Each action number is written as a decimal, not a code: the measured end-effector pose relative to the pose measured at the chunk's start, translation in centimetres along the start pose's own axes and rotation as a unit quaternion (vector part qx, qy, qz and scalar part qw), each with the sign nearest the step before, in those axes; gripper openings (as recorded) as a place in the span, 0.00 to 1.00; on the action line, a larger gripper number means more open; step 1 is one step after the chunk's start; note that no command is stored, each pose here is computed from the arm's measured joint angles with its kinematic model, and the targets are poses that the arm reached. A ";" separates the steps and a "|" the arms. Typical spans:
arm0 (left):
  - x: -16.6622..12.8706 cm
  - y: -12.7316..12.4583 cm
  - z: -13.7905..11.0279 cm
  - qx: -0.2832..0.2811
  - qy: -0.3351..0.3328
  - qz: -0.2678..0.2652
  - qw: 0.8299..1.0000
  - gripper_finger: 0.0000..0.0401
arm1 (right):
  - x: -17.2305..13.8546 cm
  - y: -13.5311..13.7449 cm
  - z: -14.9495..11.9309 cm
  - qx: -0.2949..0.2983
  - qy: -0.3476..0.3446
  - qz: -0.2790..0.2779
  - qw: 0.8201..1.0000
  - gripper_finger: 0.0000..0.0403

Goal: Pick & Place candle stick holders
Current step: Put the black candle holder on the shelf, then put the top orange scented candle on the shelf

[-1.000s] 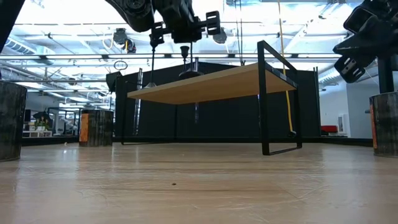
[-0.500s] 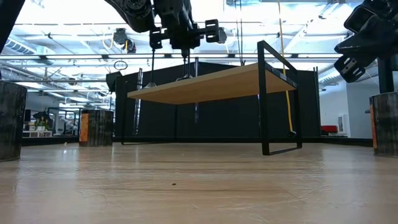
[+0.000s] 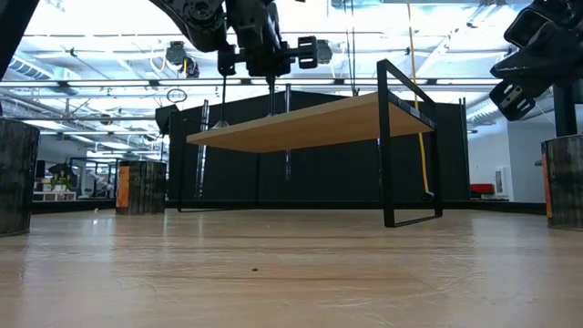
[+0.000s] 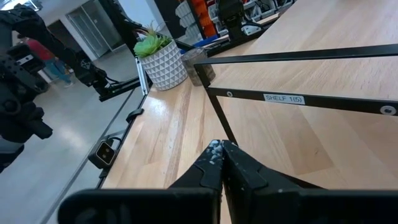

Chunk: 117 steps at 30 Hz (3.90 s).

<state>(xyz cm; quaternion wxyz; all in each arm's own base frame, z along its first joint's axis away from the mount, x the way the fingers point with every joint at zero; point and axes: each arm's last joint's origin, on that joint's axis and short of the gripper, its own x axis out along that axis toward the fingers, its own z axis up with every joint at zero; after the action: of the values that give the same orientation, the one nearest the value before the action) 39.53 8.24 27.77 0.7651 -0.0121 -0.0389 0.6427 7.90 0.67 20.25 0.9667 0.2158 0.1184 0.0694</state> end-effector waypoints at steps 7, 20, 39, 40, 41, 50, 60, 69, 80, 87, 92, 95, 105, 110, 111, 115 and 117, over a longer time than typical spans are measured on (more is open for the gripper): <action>-0.3 -0.1 -0.4 0.012 0.008 -0.004 1.000 0.08 | 0.0 0.0 0.0 -0.002 -0.001 0.000 1.000 0.00; -0.9 -0.2 -0.5 0.020 0.012 0.022 0.999 0.20 | 0.0 0.0 0.1 -0.001 -0.003 0.001 1.000 0.00; -3.2 -0.8 -0.5 0.020 0.014 0.024 0.999 0.21 | 0.0 0.0 0.1 -0.002 -0.004 0.002 1.000 0.00; -3.3 -0.8 -0.5 0.019 0.014 0.023 0.999 0.21 | 0.0 0.0 0.1 -0.002 -0.004 0.002 1.000 0.00; -3.4 -0.8 -0.5 0.019 0.014 0.023 0.999 0.21 | 0.0 0.0 0.1 -0.002 -0.004 0.002 1.000 0.00; -4.6 -1.0 -0.4 0.019 0.016 0.028 0.999 0.21 | 0.0 0.0 0.1 -0.002 -0.004 0.002 1.000 0.00; -8.1 -1.8 0.1 -0.025 0.015 -0.015 0.999 0.21 | 0.0 0.0 0.1 -0.002 -0.004 0.002 1.000 0.00; -14.9 -2.4 1.8 -0.107 0.012 -0.134 0.985 0.21 | 0.0 0.2 0.4 -0.012 -0.020 0.009 1.000 0.00; -22.9 -1.7 6.1 -0.100 0.045 -0.136 0.985 0.21 | 0.0 0.3 0.7 -0.018 -0.038 0.017 0.999 0.00; -23.5 -0.5 10.4 -0.039 0.038 -0.152 0.987 0.21 | 0.0 0.3 0.7 -0.017 -0.039 0.015 0.999 0.00; -23.5 1.4 13.1 -0.042 0.040 -0.162 0.985 0.21 | 0.0 0.3 0.8 -0.016 -0.040 0.012 0.999 0.00; -24.5 2.2 13.8 -0.030 0.039 -0.180 0.982 0.21 | 0.0 0.2 0.8 -0.007 -0.046 -0.001 0.999 0.00; -29.5 5.0 15.2 -0.004 0.039 -0.261 0.965 0.21 | 0.0 0.2 0.8 -0.002 -0.050 -0.010 0.999 0.00; -30.7 5.9 15.6 -0.001 0.039 -0.283 0.958 0.21 | 0.0 0.2 0.8 -0.001 -0.050 -0.010 0.999 0.00; -30.8 6.0 15.7 -0.003 0.040 -0.284 0.958 0.21 | 0.0 0.2 0.8 -0.001 -0.051 -0.010 0.999 0.00; -30.9 6.1 15.6 -0.002 0.040 -0.286 0.957 0.21 | 0.0 0.2 0.8 -0.001 -0.051 -0.010 0.999 0.00; -30.8 6.0 15.6 -0.010 0.042 -0.284 0.958 0.21 | 0.0 0.2 0.8 0.001 -0.050 -0.010 0.999 0.00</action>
<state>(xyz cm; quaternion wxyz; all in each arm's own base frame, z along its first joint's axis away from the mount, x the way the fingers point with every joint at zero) 27.20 -21.49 41.56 0.9167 -0.0350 -0.0151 0.3977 8.05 0.50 21.05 0.9719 0.2189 0.0718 0.0487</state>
